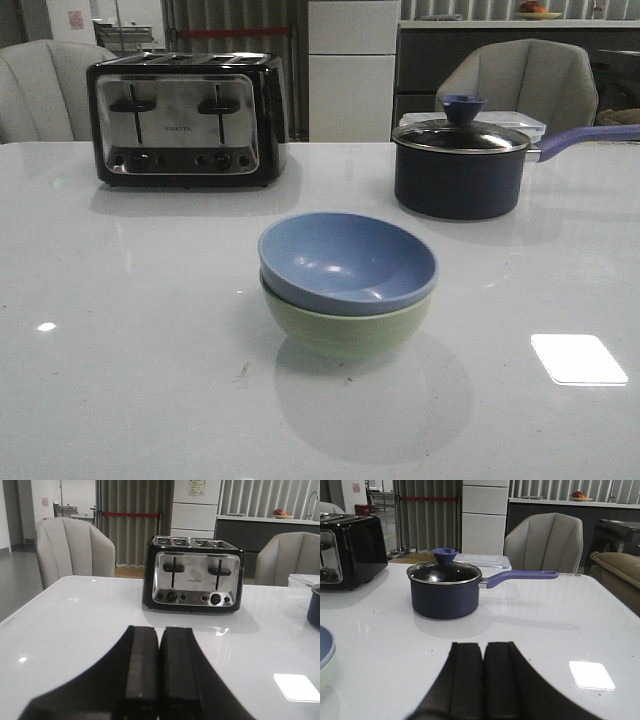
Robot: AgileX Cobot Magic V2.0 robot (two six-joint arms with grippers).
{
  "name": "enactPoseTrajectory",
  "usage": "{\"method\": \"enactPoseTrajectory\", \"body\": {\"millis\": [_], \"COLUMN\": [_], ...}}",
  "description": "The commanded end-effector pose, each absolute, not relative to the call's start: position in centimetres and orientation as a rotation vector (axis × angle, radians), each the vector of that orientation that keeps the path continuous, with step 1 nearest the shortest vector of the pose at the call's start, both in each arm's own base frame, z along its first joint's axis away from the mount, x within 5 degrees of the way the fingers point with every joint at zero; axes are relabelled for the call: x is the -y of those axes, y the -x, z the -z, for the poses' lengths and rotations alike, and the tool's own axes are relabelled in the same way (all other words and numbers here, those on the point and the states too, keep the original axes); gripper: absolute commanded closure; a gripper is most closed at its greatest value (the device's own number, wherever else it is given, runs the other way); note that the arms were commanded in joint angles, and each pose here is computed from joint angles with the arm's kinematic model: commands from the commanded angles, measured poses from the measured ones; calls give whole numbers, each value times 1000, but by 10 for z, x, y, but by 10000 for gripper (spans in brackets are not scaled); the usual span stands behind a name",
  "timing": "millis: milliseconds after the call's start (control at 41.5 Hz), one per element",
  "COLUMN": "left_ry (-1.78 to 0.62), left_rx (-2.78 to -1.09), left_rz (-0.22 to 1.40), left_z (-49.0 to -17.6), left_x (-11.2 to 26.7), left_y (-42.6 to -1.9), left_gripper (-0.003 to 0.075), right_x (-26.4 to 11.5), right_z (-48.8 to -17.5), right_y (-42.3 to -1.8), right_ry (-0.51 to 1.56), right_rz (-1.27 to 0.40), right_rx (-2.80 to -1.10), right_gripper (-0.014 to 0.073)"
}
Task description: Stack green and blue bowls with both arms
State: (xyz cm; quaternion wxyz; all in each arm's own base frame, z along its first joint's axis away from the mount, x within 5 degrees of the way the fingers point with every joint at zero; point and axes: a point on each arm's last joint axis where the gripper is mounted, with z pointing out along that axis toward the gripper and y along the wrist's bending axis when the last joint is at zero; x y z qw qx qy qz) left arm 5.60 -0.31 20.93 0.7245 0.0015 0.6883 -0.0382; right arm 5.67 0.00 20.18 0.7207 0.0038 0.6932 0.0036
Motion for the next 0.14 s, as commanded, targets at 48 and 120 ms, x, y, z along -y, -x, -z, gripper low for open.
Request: {"method": "enactPoseTrajectory", "body": {"millis": [48,120], "left_ry": [-3,-3], "left_rx": [-1411,-1411], "left_rz": [99,99], "left_z": [-217,-217], "left_x": [3,3], "left_y": [-54,-54], "left_gripper": [627,627], "right_x": [1,1], "right_z": [-211,-211], "right_y": [-54,-54], "right_ry": [-1,-1], "right_rz": [12,12], "right_rx": [-1428,-1428], "right_gripper": [541,541]}}
